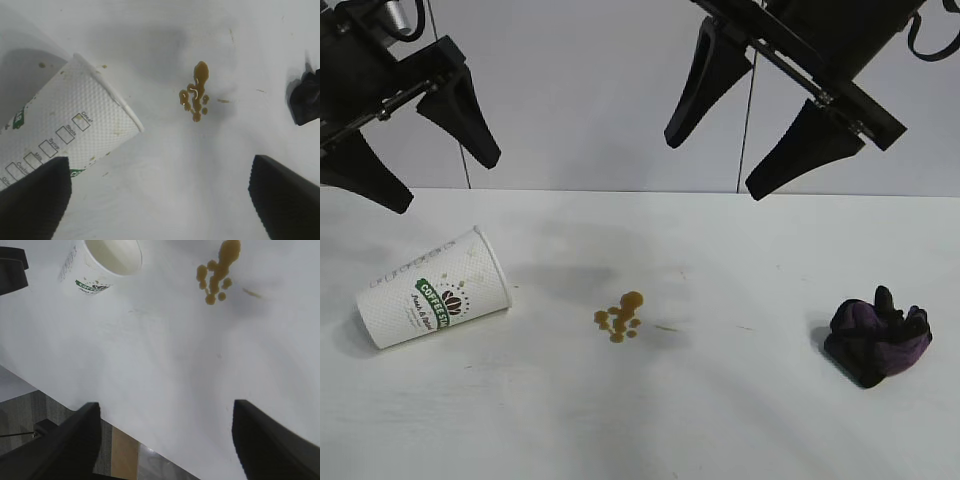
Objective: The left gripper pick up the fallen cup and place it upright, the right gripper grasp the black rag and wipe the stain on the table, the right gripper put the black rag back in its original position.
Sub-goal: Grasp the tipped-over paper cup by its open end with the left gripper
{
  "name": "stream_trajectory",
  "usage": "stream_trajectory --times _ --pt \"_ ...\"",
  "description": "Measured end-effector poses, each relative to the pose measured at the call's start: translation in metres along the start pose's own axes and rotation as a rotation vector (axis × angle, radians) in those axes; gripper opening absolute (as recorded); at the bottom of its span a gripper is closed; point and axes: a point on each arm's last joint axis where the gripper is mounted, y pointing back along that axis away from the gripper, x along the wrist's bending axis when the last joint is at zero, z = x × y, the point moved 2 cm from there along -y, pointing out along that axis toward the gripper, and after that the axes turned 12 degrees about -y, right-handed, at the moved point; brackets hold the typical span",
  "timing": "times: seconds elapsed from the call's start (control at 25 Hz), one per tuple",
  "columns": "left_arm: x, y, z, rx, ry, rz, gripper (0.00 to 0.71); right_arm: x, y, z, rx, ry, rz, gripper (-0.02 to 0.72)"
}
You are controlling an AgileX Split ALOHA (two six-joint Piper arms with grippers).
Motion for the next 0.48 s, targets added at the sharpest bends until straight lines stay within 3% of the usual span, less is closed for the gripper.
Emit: stream_trajectory --times 0.32,0.48 --pt "-0.0027 0.0001 -0.0047 0.042 -0.01 -0.025 0.695 -0.0001 0.0 -0.0007 0.006 0.0 -0.001 0.503" --pt "-0.0089 0.005 -0.0054 0.082 -0.153 -0.063 0.695 -0.0001 0.0 -0.0007 0.006 0.0 -0.001 0.503"
